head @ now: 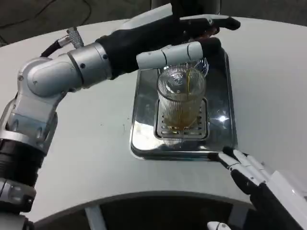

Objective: Grasp the cup under the faucet to collect the drink, then remove the cup.

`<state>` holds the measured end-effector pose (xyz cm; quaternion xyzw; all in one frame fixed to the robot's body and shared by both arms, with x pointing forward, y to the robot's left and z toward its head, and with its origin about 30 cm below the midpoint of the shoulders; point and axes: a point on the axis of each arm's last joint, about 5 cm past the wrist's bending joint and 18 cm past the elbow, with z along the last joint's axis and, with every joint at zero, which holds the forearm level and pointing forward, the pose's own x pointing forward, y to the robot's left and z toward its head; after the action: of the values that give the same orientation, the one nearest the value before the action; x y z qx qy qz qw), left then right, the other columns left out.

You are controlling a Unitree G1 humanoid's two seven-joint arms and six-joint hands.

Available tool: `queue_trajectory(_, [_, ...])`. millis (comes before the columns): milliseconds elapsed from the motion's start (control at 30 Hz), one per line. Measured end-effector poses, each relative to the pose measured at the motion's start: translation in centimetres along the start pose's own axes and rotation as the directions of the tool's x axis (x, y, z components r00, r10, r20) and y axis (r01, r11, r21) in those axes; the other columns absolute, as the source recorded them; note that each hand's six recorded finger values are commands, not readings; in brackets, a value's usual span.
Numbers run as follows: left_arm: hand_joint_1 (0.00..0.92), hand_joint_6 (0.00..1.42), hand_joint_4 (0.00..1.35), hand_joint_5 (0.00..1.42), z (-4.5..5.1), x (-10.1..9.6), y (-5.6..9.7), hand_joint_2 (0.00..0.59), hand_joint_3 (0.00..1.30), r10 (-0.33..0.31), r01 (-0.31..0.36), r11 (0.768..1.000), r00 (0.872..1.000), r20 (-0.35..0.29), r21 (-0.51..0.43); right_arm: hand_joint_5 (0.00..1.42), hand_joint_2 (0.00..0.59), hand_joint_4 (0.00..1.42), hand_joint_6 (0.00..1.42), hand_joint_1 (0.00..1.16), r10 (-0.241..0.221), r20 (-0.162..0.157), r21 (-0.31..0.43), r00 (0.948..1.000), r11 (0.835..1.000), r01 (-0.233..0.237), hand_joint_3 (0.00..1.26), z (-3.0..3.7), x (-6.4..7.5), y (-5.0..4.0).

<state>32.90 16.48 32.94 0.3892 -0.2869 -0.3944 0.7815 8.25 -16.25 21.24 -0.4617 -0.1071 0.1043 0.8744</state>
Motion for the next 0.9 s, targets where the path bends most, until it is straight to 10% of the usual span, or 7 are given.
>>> queue_trajectory(367, [0.0,0.04,0.02,0.05,0.0,-0.1,0.1,0.101,0.15,0.007,-0.007,1.0,1.0,0.0,0.005,0.12,0.278,0.03,0.09,0.58,-0.126,0.004,0.252,0.992,0.96,0.121,0.0,-0.26,1.4,0.85])
queue_trajectory(900, [0.0,0.04,0.02,0.05,-0.04,-0.3,0.2,0.103,0.15,0.01,-0.01,1.0,1.0,-0.003,0.016,0.1,0.266,0.03,0.04,0.62,-0.218,-0.013,0.314,0.9758,0.926,0.211,0.0,-0.37,6.5,2.27])
